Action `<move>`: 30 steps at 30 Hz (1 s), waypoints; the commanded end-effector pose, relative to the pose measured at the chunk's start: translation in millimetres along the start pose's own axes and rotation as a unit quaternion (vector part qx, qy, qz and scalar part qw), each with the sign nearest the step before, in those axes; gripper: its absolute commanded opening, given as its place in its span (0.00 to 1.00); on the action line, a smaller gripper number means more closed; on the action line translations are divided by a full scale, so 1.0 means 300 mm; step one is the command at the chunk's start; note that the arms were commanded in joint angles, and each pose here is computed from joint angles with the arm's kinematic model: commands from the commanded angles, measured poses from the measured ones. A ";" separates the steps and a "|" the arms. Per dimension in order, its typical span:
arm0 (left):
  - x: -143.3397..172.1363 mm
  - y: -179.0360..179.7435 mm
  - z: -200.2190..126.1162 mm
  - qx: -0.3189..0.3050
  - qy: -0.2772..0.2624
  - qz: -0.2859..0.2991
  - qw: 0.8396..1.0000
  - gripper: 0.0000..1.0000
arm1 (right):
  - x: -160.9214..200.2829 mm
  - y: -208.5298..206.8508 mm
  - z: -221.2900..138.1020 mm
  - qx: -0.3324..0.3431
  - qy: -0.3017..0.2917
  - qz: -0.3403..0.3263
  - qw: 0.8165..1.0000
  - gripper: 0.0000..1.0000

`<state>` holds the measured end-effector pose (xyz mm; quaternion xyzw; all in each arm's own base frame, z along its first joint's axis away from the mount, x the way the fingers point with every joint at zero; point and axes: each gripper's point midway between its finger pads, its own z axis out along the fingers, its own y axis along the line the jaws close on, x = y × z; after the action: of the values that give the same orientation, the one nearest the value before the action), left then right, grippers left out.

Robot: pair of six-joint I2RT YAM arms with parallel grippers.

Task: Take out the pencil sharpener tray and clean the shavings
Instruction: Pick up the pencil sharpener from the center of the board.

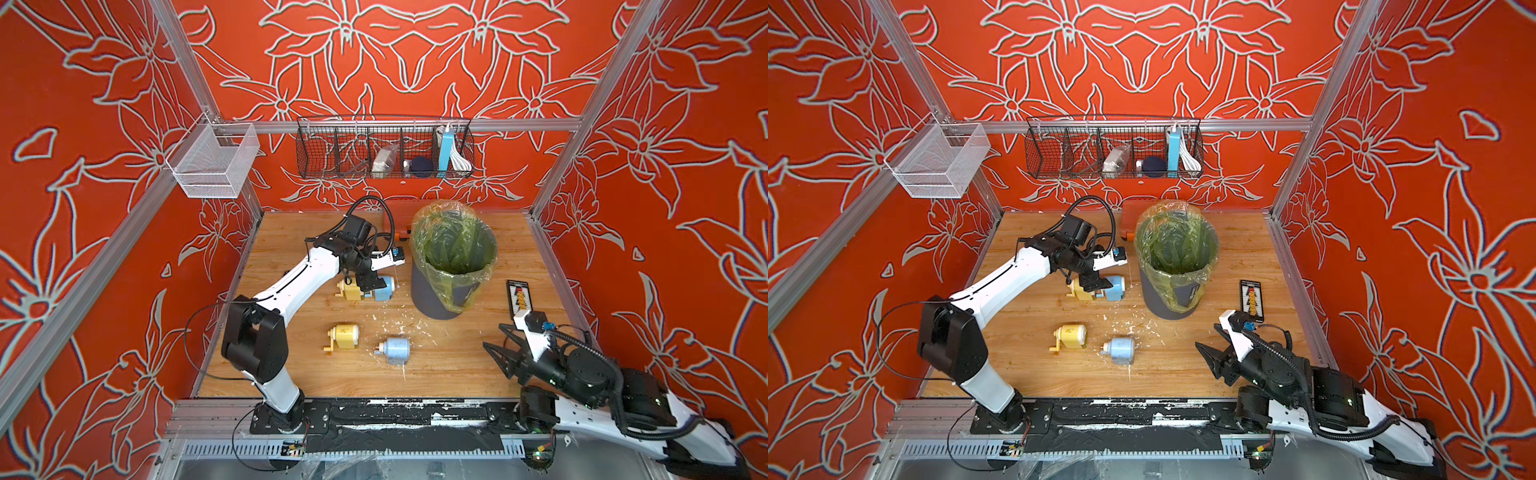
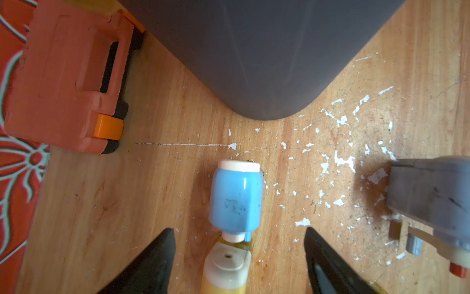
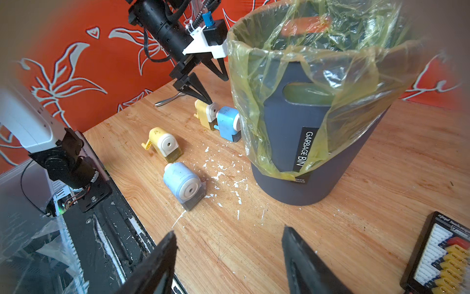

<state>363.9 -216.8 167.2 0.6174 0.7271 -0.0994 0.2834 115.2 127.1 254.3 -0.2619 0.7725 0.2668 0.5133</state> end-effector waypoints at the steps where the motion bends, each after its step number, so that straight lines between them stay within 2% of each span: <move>1: 0.014 -0.031 0.044 0.046 0.005 0.003 0.999 0.77 | -0.012 -0.018 -0.016 0.009 -0.009 0.000 1.000 0.68; 5: 0.045 -0.020 0.122 0.061 0.019 -0.016 0.998 0.65 | -0.007 -0.016 -0.014 0.008 -0.007 0.002 1.000 0.68; 6: 0.050 -0.016 0.136 0.061 0.023 -0.017 0.998 0.64 | -0.004 -0.016 -0.012 0.008 -0.006 0.002 1.000 0.68; 20: 0.120 -0.041 0.282 0.110 0.044 -0.034 0.992 0.65 | -0.005 -0.019 -0.023 0.003 -0.014 0.011 1.000 0.67; 30: 0.175 -0.063 0.326 0.118 0.065 -0.036 0.990 0.66 | -0.003 -0.015 -0.023 -0.001 -0.012 0.012 1.000 0.67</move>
<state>379.9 -228.5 67.5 0.6203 0.7496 -0.1445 0.1801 113.5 121.8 255.6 -0.2594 0.7681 0.2726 0.5180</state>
